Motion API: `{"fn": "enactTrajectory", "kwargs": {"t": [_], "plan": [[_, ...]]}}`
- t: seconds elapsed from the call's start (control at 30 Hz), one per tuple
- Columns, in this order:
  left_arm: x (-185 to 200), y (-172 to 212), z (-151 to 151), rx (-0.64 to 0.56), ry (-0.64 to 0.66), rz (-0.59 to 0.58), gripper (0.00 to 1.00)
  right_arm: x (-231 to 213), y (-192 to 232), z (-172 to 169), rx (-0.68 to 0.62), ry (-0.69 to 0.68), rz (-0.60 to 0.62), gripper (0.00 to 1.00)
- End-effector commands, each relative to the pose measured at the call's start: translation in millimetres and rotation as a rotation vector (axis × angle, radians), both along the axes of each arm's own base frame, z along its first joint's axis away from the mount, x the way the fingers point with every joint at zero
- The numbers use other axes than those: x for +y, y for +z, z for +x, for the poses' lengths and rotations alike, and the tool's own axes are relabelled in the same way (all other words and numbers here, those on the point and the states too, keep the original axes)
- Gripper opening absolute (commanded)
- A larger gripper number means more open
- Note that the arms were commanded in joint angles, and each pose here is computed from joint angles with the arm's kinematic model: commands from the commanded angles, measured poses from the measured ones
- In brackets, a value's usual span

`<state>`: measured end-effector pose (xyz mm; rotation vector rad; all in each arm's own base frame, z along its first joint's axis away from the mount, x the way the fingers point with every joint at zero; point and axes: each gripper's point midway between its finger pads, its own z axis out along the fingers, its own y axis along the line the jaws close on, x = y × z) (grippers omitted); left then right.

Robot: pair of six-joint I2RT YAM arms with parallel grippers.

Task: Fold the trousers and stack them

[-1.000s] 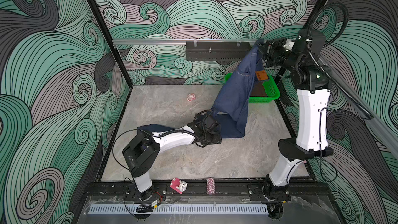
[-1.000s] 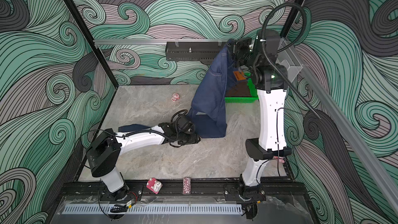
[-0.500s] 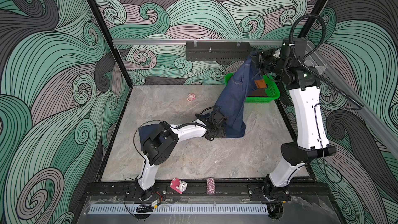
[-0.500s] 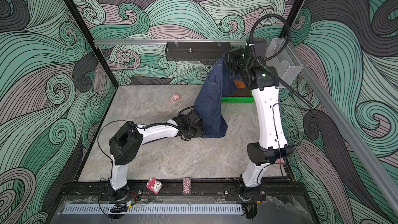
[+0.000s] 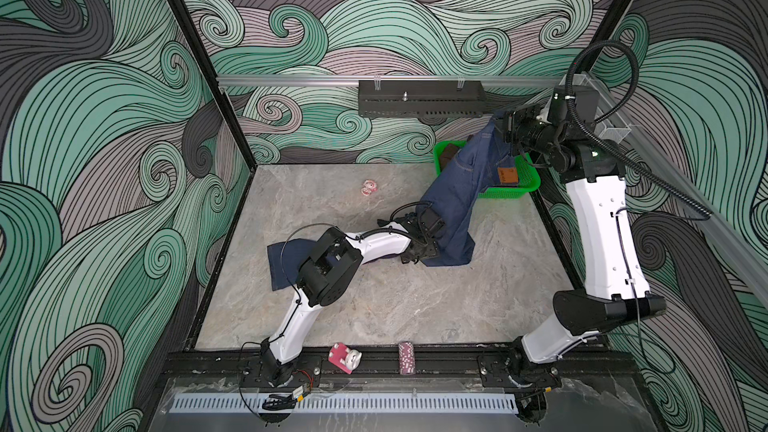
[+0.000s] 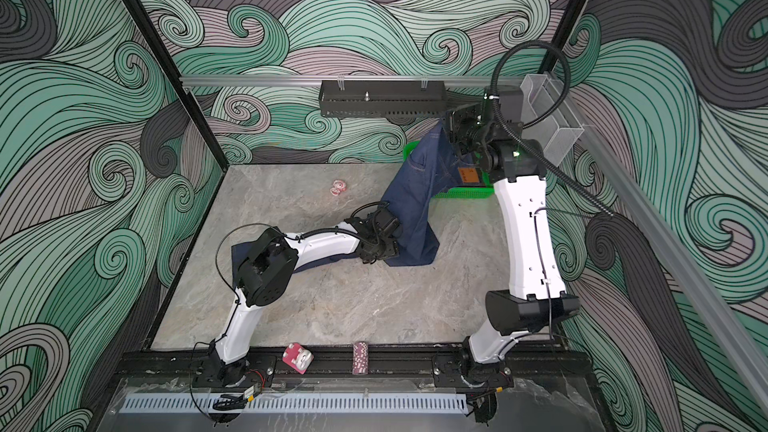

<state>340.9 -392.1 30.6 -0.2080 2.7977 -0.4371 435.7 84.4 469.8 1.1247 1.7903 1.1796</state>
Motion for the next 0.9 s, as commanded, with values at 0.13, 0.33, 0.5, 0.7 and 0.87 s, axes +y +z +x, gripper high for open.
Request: {"fn": "enactTrajectory", "kwargs": {"t": [0.13, 0.33, 0.5, 0.7, 0.87], "plan": [[21.9, -34.9, -12.0, 0.120, 0.058, 0.105, 0.55, -16.6, 18.6, -4.3, -0.079, -0.031, 0.005, 0.00], [29.1, -30.5, -3.1, 0.114, 0.079, 0.110, 0.12, -24.1, 9.3, -2.4, -0.062, -0.047, 0.007, 0.00], [56.0, 14.3, 16.2, 0.032, 0.121, 0.061, 0.00, -37.2, 3.8, -3.8, -0.050, -0.080, 0.001, 0.00], [160.1, 112.3, 18.4, -0.111, 0.227, -0.049, 0.00, -61.6, -12.6, -7.8, -0.020, -0.141, -0.033, 0.00], [268.1, 176.9, -6.8, -0.252, 0.349, -0.039, 0.00, -75.1, -41.3, -10.4, 0.037, -0.172, -0.079, 0.00]]}}
